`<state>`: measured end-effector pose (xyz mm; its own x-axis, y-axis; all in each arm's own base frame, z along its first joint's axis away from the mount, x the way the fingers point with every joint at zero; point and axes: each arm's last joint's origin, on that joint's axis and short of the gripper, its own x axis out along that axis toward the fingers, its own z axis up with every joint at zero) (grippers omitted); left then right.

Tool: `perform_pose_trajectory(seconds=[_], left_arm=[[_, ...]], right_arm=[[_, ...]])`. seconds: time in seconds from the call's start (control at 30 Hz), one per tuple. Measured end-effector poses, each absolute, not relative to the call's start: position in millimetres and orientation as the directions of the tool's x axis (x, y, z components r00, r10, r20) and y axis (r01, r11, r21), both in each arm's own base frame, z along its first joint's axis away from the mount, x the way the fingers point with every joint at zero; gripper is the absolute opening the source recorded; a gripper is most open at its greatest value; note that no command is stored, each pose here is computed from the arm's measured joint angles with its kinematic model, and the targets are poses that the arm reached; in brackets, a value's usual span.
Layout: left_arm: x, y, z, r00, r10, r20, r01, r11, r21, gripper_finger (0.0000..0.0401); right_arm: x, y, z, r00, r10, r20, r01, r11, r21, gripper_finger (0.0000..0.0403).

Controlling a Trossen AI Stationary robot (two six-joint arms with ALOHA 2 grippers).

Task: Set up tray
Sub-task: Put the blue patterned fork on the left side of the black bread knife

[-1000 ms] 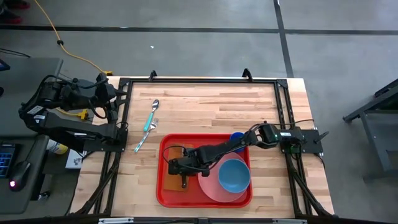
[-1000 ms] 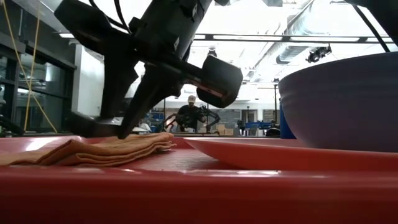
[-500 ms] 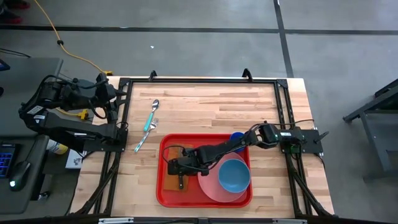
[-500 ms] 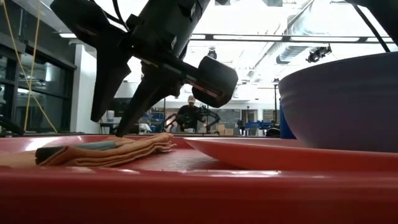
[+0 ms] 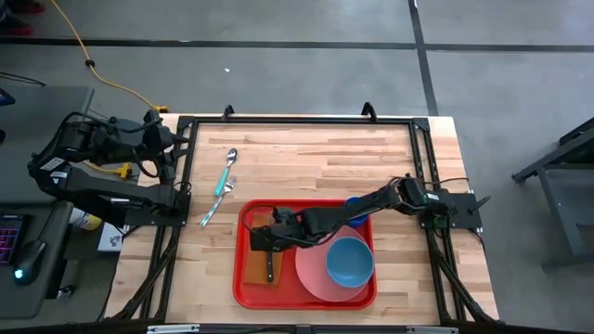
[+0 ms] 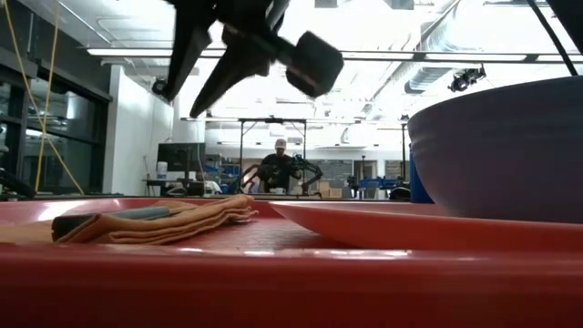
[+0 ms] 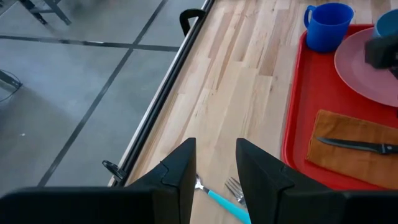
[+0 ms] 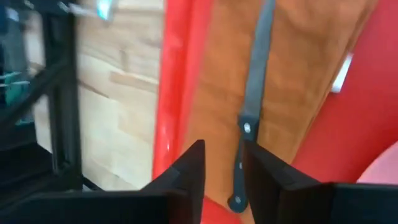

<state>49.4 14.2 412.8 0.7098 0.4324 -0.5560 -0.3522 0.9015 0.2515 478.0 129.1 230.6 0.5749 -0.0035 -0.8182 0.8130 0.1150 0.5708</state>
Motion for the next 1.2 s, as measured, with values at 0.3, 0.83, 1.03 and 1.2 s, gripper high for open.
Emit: perform_pose_trajectory(seconds=[0.3, 0.83, 1.03, 1.2], left_arm=[[49.4, 14.2, 412.9, 0.711, 0.432, -0.556, -0.353, 0.902, 0.249, 0.0145], [49.5, 14.2, 413.0, 0.712, 0.432, -0.554, -0.357, 0.902, 0.245, 0.0145], [50.8, 14.4, 414.9, 0.723, 0.438, -0.535, -0.373, 0.899, 0.232, 0.0145], [51.2, 14.5, 415.4, 0.726, 0.439, -0.53, -0.366, 0.898, 0.243, 0.0145]], right_arm=[[485.8, 108.9, 240.3, 0.633, -0.046, -0.773, 0.76, 0.228, 0.608, 0.0011], [449.3, 58.9, 335.0, 0.73, -0.247, -0.637, 0.634, 0.593, 0.496, 0.0], [374.1, 52.4, 400.0, 0.708, -0.369, -0.603, 0.655, 0.663, 0.363, 0.0], [284.1, 46.8, 431.5, 0.711, -0.474, -0.519, 0.685, 0.636, 0.356, 0.0]])
